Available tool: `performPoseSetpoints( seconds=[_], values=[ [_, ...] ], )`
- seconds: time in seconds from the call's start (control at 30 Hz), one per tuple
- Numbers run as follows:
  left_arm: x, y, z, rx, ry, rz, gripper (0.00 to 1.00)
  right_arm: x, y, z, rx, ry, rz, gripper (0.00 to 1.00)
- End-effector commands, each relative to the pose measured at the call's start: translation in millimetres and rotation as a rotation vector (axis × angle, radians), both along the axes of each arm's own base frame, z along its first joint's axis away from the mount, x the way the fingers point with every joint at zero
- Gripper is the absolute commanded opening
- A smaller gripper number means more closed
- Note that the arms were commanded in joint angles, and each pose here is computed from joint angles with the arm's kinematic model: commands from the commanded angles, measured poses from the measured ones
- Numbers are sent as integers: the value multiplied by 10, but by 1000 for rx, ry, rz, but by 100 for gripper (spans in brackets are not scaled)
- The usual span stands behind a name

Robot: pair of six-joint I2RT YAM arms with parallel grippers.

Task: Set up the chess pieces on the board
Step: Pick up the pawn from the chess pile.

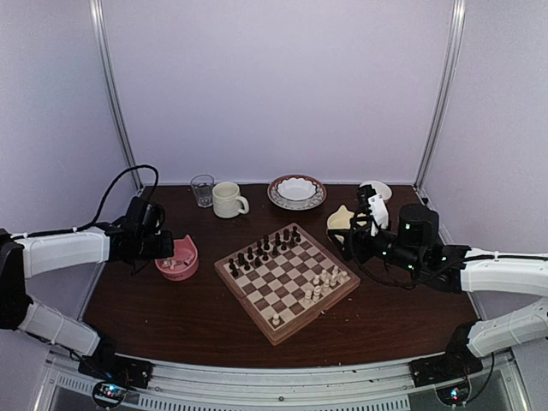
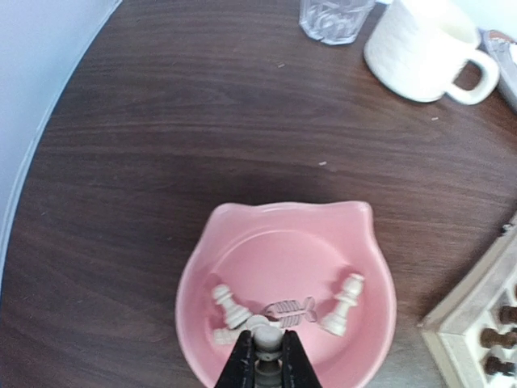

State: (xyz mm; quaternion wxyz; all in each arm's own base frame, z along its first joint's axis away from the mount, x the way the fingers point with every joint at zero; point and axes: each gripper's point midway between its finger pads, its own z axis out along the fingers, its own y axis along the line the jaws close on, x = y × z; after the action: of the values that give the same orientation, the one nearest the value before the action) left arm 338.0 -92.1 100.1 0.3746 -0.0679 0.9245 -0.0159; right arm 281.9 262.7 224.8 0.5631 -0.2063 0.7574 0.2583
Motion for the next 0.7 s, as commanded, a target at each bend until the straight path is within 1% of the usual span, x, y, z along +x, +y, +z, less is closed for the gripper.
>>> performPoseSetpoints(
  seconds=[0.0,0.07,0.13,0.23,0.3,0.37,0.47,0.53,0.67],
  values=[
    [74,-291,284,-117,-100,-142,1,18,36,204,35,-37,14,80],
    [28,-458,367,-179,-128,-235,0,-6,79,223,41,-41,41,80],
    [-50,-674,490,-268,-170,-352,0,-68,183,242,53,-39,108,79],
    [-231,-982,753,-417,-274,-540,0,-173,379,247,70,-16,228,76],
    [-364,-1114,925,-507,-336,-628,0,-218,482,233,80,4,282,75],
    [-431,-1131,1038,-543,-372,-648,1,-235,542,207,79,12,300,75],
    [-442,-1028,1068,-511,-379,-601,1,-242,586,164,63,18,306,75],
    [-484,-1019,1092,-515,-379,-605,1,-269,622,153,60,21,323,75],
    [-645,-1205,1226,-623,-366,-720,1,-484,845,165,55,14,461,74]
  ],
)
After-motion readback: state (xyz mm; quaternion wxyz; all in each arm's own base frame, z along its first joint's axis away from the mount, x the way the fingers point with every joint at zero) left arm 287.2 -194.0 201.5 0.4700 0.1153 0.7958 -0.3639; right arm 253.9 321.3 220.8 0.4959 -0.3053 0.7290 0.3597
